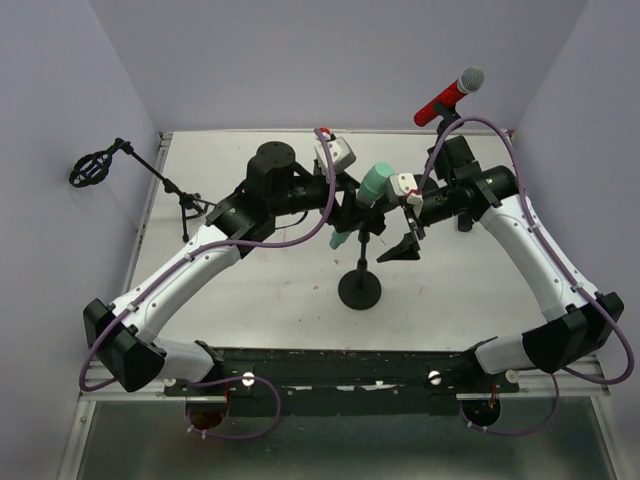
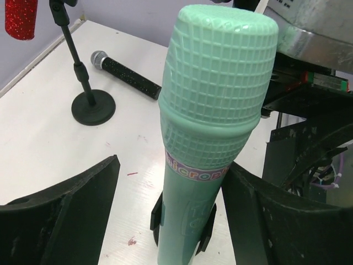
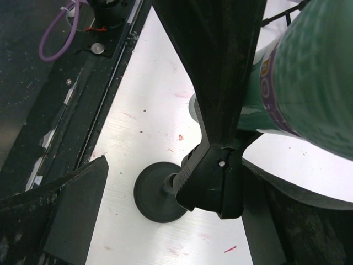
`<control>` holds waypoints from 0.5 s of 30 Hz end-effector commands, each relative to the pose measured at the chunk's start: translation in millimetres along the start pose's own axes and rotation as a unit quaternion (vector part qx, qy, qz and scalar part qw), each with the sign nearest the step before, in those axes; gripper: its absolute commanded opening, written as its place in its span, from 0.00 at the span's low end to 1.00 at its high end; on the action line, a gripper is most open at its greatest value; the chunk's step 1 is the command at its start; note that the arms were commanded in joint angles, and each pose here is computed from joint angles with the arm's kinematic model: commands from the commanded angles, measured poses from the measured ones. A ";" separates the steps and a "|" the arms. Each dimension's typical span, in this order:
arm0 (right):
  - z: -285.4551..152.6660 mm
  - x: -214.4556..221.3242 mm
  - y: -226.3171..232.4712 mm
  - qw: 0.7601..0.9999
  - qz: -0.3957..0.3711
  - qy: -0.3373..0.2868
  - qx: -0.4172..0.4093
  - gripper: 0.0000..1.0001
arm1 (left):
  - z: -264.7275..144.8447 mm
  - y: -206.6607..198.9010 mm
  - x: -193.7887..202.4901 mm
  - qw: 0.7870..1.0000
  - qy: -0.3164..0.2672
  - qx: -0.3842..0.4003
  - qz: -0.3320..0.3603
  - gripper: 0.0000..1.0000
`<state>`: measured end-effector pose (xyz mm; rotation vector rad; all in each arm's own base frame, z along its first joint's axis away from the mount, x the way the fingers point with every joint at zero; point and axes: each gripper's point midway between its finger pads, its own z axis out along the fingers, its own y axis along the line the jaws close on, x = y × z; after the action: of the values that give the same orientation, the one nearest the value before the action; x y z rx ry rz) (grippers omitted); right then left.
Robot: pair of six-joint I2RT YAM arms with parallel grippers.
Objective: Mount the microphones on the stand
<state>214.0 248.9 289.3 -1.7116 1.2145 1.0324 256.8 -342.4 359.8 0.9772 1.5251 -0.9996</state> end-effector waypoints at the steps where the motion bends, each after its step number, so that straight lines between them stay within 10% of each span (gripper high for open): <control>1: -5.1 -5.6 -1.7 1.000 0.005 -0.015 0.018 1.00 | -15.0 -6.8 -19.3 1.000 -0.028 -0.009 0.007 0.81; 15: -28.2 2.2 1.5 0.995 0.025 -0.021 0.092 1.00 | -72.9 -8.4 -36.3 0.983 -0.145 -0.089 0.066 0.98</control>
<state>216.3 226.3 294.0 -1.5692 1.2717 0.9559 227.6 -300.8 390.5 0.8764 1.3616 -0.9341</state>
